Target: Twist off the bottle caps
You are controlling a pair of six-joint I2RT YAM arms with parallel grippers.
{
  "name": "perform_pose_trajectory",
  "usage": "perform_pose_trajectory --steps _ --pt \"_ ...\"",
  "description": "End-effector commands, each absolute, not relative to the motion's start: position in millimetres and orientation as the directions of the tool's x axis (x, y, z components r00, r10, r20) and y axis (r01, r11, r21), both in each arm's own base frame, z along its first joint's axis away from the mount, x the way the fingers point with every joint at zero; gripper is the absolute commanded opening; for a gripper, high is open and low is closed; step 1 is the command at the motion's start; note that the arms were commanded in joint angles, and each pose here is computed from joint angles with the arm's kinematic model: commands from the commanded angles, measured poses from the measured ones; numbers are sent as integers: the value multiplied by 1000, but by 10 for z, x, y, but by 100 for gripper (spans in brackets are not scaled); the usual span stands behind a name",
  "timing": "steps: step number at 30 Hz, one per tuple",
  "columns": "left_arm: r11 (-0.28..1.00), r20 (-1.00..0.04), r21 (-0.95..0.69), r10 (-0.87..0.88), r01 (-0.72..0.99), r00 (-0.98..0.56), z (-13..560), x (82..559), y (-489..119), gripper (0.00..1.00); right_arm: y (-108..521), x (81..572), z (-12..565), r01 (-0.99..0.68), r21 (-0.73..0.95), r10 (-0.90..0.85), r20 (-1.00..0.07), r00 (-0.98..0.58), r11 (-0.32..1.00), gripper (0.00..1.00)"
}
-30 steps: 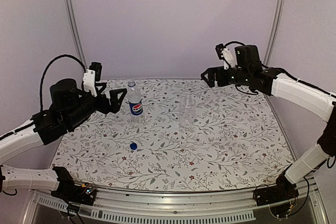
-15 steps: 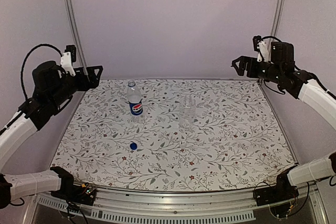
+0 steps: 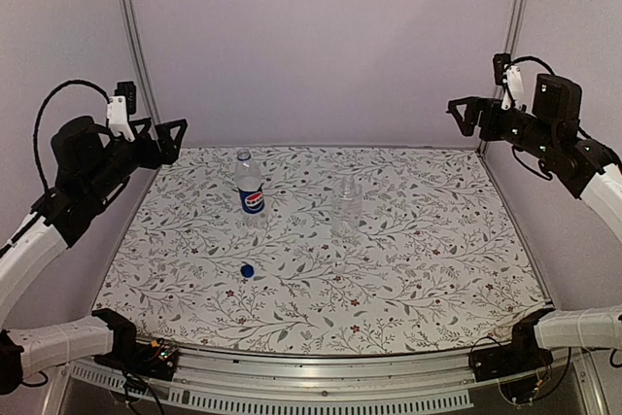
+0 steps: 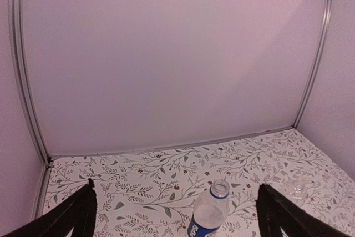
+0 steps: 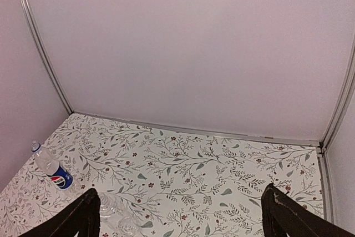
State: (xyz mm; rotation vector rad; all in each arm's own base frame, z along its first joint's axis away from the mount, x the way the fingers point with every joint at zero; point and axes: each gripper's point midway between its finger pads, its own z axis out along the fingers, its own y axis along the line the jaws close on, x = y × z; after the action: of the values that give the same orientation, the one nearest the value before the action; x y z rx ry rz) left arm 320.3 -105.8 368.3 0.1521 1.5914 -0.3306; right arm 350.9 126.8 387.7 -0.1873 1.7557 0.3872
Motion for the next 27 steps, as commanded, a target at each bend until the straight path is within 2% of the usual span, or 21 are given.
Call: perform_pose_trajectory --steps 1,8,27 --pt "955 -997 -72 -80 288 18 3684 3156 -992 100 1268 3460 3837 -358 97 32 -983 -182 929 99" --pt "958 -996 -43 -64 283 67 3637 3048 -944 100 1292 3408 3840 -386 68 11 -989 -148 920 99" --pt "957 -997 -34 -52 289 55 3605 3055 -960 100 1305 3454 3662 -384 60 -10 -984 -178 921 99"
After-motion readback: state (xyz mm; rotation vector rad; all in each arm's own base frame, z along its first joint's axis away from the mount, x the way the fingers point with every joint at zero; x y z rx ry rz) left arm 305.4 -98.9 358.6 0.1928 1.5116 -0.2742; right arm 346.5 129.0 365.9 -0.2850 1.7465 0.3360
